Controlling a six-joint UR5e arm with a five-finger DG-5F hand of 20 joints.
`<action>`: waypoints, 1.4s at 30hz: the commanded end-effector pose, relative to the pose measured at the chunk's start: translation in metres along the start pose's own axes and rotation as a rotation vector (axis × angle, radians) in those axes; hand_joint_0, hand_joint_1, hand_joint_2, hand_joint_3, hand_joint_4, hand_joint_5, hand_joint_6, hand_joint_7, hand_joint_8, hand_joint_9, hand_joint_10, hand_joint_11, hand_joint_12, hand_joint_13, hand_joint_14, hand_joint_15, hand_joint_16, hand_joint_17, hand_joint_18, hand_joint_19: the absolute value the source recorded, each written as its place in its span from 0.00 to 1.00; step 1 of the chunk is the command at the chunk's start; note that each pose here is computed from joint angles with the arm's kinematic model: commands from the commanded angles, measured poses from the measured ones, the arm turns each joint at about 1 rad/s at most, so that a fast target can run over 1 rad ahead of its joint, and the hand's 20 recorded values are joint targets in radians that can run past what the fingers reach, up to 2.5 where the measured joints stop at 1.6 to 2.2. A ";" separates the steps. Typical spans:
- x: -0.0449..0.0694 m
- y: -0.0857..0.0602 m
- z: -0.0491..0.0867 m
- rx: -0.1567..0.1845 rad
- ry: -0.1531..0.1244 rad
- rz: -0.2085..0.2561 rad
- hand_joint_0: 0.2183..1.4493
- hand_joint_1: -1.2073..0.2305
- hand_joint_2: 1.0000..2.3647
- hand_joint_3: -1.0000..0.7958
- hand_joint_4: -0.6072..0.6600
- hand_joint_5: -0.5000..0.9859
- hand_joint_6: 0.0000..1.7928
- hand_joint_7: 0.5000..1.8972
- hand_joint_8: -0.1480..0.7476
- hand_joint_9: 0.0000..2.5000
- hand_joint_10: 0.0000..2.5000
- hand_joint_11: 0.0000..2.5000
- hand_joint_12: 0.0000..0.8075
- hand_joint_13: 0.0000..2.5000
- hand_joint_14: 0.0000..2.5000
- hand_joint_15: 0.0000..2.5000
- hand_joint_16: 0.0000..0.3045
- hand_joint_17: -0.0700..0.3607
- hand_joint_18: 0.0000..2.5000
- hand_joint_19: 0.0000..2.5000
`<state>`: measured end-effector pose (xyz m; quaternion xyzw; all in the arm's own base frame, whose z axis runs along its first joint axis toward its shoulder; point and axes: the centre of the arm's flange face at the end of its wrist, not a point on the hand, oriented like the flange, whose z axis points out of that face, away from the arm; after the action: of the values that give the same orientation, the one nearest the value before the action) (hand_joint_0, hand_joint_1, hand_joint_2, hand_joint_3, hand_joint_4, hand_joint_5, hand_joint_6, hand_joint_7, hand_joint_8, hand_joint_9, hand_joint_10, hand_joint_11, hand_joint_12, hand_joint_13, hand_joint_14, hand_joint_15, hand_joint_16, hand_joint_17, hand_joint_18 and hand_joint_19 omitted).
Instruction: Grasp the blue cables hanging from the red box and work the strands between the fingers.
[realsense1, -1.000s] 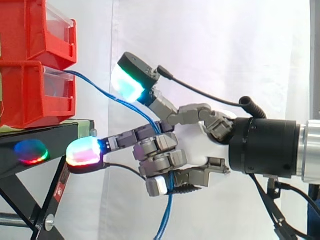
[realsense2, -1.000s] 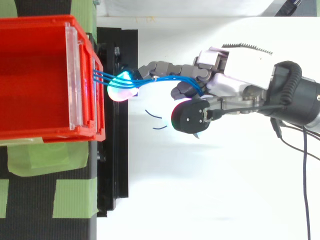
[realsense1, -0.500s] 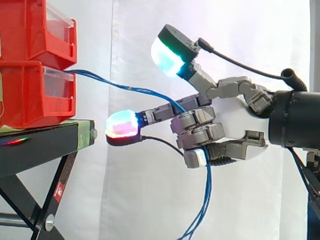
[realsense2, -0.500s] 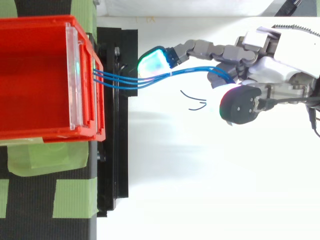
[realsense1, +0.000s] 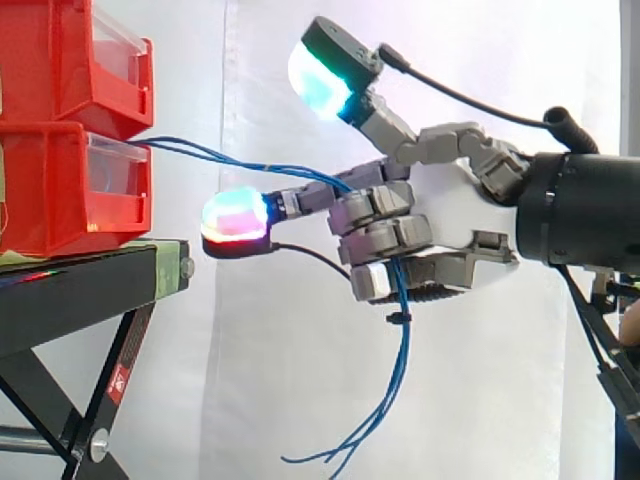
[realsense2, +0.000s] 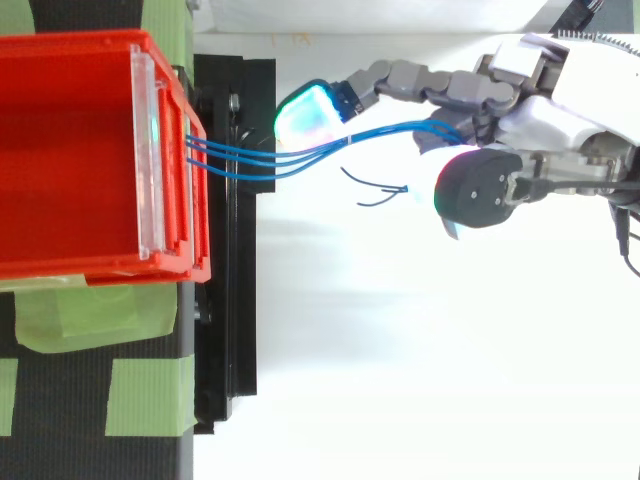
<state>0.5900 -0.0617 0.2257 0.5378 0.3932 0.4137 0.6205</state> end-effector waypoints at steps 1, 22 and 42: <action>0.002 0.006 0.005 0.012 -0.001 -0.012 0.43 0.49 0.00 0.00 0.77 0.42 0.01 0.25 0.65 0.30 1.00 0.99 0.65 0.41 1.00 0.66 0.20 0.48 0.56 0.32; -0.006 -0.006 -0.009 0.148 0.015 -0.099 0.43 0.48 0.00 0.00 0.77 0.41 0.01 0.25 0.65 0.29 1.00 0.98 0.64 0.41 1.00 0.66 0.20 0.48 0.56 0.33; -0.006 -0.006 -0.009 0.148 0.015 -0.101 0.43 0.48 0.00 0.00 0.77 0.41 0.01 0.26 0.65 0.29 1.00 0.98 0.64 0.40 1.00 0.66 0.19 0.47 0.55 0.33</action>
<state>0.5802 -0.0643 0.2190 0.5587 0.4538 0.3561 0.5958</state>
